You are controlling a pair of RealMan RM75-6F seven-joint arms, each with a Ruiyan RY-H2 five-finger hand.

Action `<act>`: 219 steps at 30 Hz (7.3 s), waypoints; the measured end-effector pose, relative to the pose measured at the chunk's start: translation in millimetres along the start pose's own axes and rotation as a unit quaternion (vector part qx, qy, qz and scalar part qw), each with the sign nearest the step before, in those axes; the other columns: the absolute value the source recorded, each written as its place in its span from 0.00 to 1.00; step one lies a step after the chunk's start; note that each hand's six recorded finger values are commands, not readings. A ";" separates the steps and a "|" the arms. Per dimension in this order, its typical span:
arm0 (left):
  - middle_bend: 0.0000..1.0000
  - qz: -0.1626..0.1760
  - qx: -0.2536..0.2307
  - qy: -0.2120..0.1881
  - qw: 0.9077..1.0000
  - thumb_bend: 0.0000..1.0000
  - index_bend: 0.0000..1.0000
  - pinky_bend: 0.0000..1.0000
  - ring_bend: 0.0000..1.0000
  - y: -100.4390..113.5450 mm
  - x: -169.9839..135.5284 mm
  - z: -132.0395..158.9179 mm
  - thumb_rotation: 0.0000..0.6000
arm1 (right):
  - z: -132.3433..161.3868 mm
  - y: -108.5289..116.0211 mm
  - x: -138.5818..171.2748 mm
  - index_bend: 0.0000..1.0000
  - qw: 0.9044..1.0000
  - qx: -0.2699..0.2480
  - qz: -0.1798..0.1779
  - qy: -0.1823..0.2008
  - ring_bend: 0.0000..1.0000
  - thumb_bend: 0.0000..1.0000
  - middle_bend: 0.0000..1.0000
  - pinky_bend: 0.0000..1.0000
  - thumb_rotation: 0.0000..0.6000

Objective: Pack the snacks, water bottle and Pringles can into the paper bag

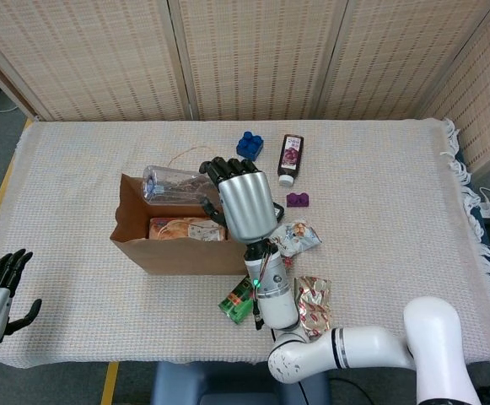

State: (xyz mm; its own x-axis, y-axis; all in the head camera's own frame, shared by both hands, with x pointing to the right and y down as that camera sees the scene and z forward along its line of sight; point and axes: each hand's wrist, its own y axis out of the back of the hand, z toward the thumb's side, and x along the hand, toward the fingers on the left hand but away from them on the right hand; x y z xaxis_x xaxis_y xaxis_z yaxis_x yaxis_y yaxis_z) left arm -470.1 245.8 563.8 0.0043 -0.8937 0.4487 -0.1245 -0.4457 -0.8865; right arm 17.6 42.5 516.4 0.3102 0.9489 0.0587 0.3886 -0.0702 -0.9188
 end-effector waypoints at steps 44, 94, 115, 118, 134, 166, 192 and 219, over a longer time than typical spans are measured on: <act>0.00 -0.001 -0.002 0.001 1.000 0.37 0.00 0.00 0.00 0.1 -0.8 -0.9 1.00 | 16.5 -33.7 -0.9 0.00 0.996 -0.025 0.077 -0.027 0.01 0.20 0.10 0.18 1.00; 0.00 0.004 0.010 0.010 1.000 0.37 0.00 0.00 0.00 -0.6 0.5 1.3 1.00 | -196.5 -7.1 254.3 0.00 0.832 0.222 0.468 0.201 0.00 0.04 0.10 0.11 1.00; 0.00 0.002 0.003 0.006 1.000 0.37 0.00 0.00 0.00 -0.3 0.4 0.9 1.00 | -180.8 -60.6 264.4 0.00 0.816 0.222 0.492 0.208 0.00 0.03 0.00 0.00 0.92; 0.00 0.001 0.003 0.005 1.000 0.37 0.00 0.00 0.00 -0.2 0.4 1.0 1.00 | -183.7 -65.5 265.9 0.00 0.813 0.226 0.497 0.202 0.00 0.03 0.00 0.00 0.94; 0.00 0.001 0.001 0.005 1.000 0.37 0.00 0.00 0.00 -0.2 0.1 0.8 1.00 | -183.4 -56.6 262.1 0.61 0.835 0.210 0.475 0.182 0.62 0.49 0.57 0.78 1.00; 0.00 0.001 0.002 0.005 1.000 0.37 0.00 0.00 0.00 -0.3 1.0 1.8 1.00 | -117.0 86.4 41.8 0.60 0.999 0.034 0.006 -0.011 0.61 0.49 0.57 0.76 1.00; 0.00 -0.002 -0.008 0.001 1.000 0.37 0.00 0.00 0.00 0.4 -0.3 -0.6 1.00 | 9.0 -36.3 14.4 0.09 0.995 0.044 0.085 0.000 0.21 0.26 0.33 0.46 1.00; 0.00 0.000 -0.001 0.004 1.000 0.37 0.00 0.00 0.00 -0.1 -0.8 -0.3 1.00 | -56.0 30.3 26.8 0.00 0.994 0.036 0.095 -0.035 0.01 0.12 0.10 0.22 1.00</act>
State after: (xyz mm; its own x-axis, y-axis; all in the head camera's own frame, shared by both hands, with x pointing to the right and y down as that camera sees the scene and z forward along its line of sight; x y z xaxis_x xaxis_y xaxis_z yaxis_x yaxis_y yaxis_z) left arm -470.4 246.5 563.5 -0.0047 -0.8933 0.4493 -0.1260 -0.4452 -0.8865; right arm 86.3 48.6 512.0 0.3096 0.9399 -0.1442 0.2643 -0.2308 -0.9364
